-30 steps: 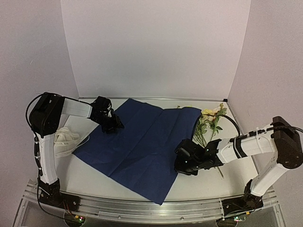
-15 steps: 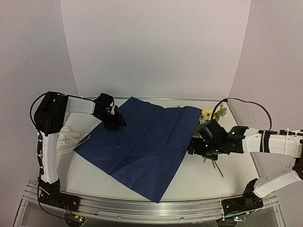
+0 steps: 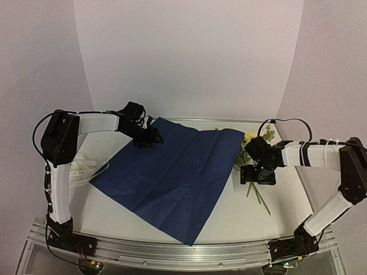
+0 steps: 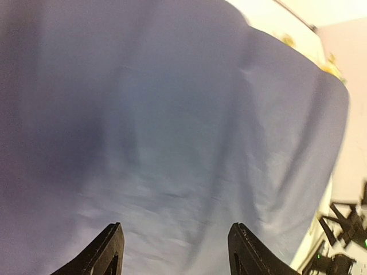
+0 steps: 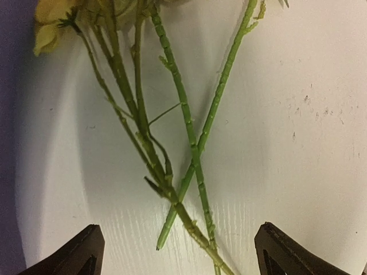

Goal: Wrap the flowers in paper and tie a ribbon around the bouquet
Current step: Pick up the fake flower from the corner of the board.

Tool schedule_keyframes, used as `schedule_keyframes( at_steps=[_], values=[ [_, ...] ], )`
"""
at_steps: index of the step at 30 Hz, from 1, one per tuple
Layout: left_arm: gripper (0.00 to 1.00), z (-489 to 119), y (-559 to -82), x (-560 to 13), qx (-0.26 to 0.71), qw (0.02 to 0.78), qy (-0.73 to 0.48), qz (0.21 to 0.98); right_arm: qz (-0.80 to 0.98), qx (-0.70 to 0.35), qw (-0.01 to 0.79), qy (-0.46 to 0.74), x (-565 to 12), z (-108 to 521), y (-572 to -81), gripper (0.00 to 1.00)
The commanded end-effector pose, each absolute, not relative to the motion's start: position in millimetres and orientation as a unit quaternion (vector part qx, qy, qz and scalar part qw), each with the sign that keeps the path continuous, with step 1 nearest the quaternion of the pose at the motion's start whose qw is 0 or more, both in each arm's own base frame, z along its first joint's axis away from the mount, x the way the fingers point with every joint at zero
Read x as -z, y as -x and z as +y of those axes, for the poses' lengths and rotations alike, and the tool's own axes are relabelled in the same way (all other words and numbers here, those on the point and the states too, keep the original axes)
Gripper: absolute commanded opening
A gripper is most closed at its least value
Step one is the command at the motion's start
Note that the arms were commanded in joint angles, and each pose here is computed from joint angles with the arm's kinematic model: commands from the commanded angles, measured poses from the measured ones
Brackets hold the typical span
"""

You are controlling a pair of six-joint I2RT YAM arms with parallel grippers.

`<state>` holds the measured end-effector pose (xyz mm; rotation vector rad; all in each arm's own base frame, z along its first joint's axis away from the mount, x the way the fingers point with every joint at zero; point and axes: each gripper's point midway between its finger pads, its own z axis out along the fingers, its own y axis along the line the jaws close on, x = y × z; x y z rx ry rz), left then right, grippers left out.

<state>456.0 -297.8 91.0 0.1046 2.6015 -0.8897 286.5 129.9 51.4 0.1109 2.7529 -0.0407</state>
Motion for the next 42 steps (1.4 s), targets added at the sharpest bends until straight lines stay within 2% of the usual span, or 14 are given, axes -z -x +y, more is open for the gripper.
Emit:
schedule_keyframes(
  at_steps=[1, 8, 16, 20, 24, 26, 28, 35, 42],
  values=[
    [0.65, -348, -416, -152, 0.361, 0.221, -0.088, 0.902, 0.984, 0.011, 0.174, -0.029, -51, 140, -310, 0.91],
    [0.64, -381, -373, -152, 0.392, 0.192, -0.117, 0.892, 0.985, 0.025, 0.148, -0.081, -38, 128, -332, 0.71],
    [0.63, -405, -346, -141, 0.406, 0.166, -0.140, 0.888, 0.987, 0.023, 0.099, -0.122, -14, 121, -329, 0.67],
    [0.61, -415, -338, -133, 0.410, 0.151, -0.146, 0.888, 0.986, 0.032, 0.083, -0.141, -5, 120, -327, 0.56],
    [0.60, -421, -335, -120, 0.403, 0.139, -0.148, 0.892, 0.983, 0.052, 0.076, -0.156, 0, 113, -323, 0.33],
    [0.60, -423, -334, -110, 0.397, 0.132, -0.149, 0.896, 0.982, 0.062, 0.074, -0.164, 3, 109, -320, 0.14],
    [0.60, -427, -331, -100, 0.392, 0.125, -0.154, 0.898, 0.980, 0.077, 0.081, -0.168, -1, 102, -317, 0.00],
    [0.59, -445, -318, -60, 0.365, 0.099, -0.180, 0.908, 0.967, 0.120, 0.153, -0.165, -58, 73, -315, 0.00],
    [0.59, -458, -307, -22, 0.332, 0.072, -0.202, 0.919, 0.958, 0.108, 0.222, -0.147, -133, 66, -318, 0.00]
  ],
)
